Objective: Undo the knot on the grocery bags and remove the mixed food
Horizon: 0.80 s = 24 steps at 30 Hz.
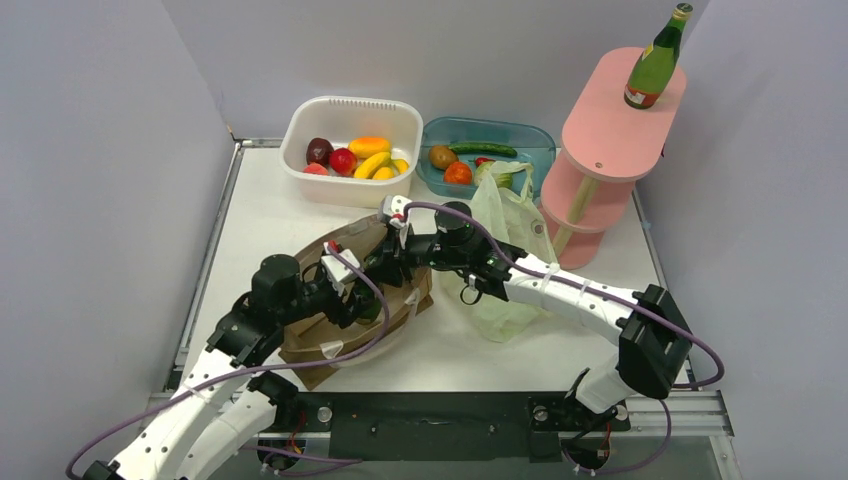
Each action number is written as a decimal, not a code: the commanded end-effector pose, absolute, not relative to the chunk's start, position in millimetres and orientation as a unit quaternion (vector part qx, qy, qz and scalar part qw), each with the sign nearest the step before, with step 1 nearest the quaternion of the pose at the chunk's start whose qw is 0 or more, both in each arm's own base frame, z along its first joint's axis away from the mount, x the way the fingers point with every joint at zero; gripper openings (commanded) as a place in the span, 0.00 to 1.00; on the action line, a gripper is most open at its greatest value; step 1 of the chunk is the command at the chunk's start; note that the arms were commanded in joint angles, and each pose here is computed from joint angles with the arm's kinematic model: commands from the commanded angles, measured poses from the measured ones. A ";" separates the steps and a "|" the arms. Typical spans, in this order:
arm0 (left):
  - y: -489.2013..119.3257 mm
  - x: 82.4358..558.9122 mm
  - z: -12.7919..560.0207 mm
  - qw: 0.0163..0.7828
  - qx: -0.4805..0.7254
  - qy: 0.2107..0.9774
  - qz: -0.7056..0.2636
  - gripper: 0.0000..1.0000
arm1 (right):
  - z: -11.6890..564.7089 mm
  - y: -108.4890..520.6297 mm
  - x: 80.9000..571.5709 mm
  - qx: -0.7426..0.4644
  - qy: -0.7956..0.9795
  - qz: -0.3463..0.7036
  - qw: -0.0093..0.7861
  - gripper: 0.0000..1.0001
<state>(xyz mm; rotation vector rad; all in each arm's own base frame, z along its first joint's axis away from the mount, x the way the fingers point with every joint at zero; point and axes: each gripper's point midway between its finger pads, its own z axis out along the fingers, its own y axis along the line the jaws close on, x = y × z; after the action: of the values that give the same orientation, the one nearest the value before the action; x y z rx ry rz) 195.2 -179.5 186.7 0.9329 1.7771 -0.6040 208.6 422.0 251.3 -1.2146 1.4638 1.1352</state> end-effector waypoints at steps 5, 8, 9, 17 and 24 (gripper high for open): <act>-168.7 181.4 256.0 0.522 0.423 0.704 -0.230 0.48 | 318.2 408.5 231.7 -0.461 0.562 0.455 0.515 0.00; -167.0 172.5 260.4 0.519 0.439 0.696 -0.232 0.54 | 336.6 408.4 236.3 -0.449 0.557 0.459 0.527 0.00; -166.0 168.7 257.7 0.510 0.443 0.699 -0.234 0.58 | 339.5 408.3 237.9 -0.447 0.556 0.459 0.529 0.00; -152.6 185.8 236.9 0.504 0.423 0.730 -0.184 0.85 | 364.7 410.9 250.1 -0.424 0.548 0.474 0.543 0.00; -134.7 219.6 258.5 0.559 0.296 0.761 -0.143 0.96 | 397.7 406.6 248.7 -0.406 0.533 0.490 0.558 0.00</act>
<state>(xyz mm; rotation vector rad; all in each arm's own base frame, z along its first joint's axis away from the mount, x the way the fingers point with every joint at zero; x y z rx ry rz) 194.3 -145.0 230.4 0.9480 1.8266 -0.4002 255.1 401.9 274.5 -1.0529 1.6003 1.0862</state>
